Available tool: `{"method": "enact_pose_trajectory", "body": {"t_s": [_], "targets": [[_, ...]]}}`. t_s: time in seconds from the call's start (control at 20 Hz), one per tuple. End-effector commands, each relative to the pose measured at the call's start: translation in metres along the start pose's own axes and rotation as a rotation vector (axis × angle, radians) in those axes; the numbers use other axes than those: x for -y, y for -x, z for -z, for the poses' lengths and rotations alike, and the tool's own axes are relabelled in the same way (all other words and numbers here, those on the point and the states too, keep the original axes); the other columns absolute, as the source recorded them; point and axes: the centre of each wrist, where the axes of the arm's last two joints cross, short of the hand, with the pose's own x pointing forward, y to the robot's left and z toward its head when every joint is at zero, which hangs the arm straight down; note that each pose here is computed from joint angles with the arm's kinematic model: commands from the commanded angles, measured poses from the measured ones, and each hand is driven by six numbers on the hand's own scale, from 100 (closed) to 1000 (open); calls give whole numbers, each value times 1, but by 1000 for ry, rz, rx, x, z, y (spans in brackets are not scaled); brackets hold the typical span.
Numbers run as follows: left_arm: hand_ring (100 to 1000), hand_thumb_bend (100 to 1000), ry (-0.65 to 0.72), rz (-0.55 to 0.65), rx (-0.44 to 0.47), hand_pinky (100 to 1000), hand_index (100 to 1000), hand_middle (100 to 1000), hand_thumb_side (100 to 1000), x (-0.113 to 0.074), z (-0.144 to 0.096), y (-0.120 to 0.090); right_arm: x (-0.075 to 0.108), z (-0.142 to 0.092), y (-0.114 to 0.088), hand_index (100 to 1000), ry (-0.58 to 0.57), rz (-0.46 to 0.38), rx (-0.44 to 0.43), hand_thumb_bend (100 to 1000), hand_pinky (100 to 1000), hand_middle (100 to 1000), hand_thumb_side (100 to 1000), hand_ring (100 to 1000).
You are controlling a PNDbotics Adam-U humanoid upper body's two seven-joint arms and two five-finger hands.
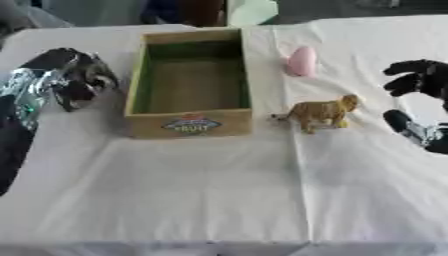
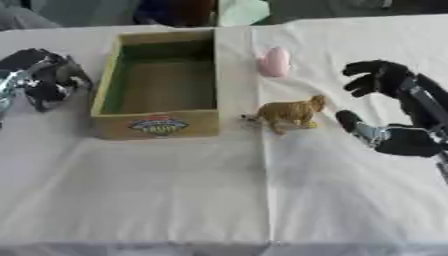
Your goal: Pick up objects on the table and place them in the box.
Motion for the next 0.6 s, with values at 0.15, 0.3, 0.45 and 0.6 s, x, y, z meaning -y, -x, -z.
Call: {"method": "enact_pose_trajectory", "body": {"t_s": [0.15,0.3,0.45,0.6], "targets": [[418,100,-55,-16,12,560,666,396,292,-31,-4,0,8,2,-4,874,7,-21,14,360,704,787,407,735],[416,100,-66,0,43,558,665,395,291,-51,-8,-5,8,1,-3,874,9,-21,10,361,704,788,410,736],[415,100,-128,14,90,553,665,393,287,-75,-13,-17,8,1,-3,874,10,-20,7,358,704,787,404,736],[415,100,-191,20,171,553,665,392,290,-96,-18,-39,7,0,-2,874,9,-18,5,359,705,788,406,736]]}}
